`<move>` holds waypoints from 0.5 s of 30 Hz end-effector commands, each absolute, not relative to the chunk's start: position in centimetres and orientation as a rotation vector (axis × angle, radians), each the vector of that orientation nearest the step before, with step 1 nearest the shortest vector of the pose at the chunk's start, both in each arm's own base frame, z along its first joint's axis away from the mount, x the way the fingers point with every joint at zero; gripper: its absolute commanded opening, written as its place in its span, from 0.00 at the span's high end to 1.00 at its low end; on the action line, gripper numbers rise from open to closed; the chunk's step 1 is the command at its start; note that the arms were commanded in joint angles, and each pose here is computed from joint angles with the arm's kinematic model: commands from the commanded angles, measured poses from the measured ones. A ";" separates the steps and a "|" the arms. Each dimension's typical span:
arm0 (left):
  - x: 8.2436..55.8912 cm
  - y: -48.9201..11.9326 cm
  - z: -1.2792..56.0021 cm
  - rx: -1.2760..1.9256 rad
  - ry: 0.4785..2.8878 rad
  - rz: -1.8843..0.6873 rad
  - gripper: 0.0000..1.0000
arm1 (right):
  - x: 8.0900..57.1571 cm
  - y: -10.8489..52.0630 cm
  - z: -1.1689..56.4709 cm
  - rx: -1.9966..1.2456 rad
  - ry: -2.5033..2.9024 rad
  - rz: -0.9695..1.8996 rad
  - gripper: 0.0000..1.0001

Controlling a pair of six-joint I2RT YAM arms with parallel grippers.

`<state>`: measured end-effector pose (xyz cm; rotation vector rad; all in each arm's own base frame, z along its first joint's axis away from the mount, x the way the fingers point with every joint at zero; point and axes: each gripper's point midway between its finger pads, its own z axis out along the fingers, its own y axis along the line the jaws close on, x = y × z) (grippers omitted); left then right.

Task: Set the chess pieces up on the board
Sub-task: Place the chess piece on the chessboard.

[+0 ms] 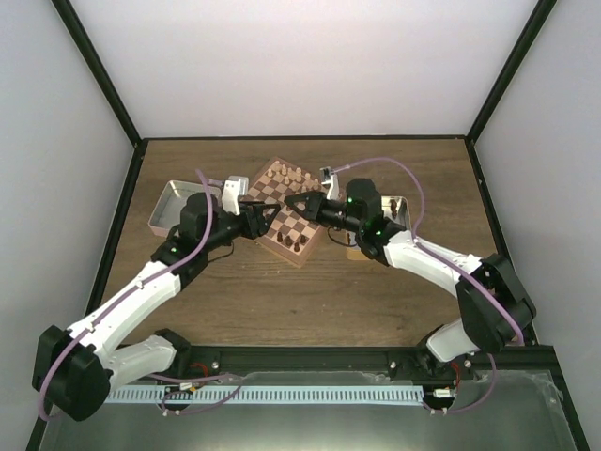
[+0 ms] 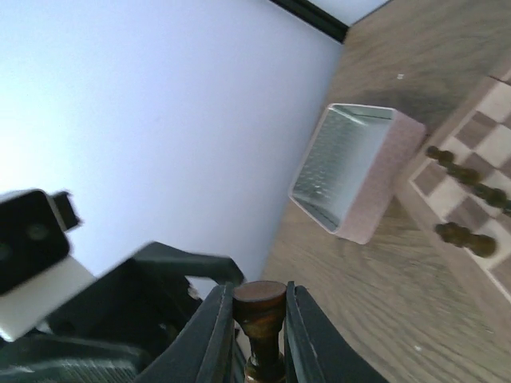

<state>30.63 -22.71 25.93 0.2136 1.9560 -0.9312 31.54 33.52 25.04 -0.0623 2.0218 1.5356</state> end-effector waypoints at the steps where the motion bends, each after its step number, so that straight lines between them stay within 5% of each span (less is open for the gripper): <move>1: 28.5 -24.6 28.6 0.324 1.837 -1.140 0.44 | 30.4 34.7 29.9 -0.080 1.921 1.742 0.91; 9: 27.2 -25.6 30.2 0.405 1.756 -1.238 0.49 | 29.3 34.7 30.6 -0.062 1.917 1.845 0.91; 15: 27.9 -26.0 29.3 0.392 1.781 -1.243 0.63 | 29.4 34.3 30.6 0.101 1.955 1.918 0.90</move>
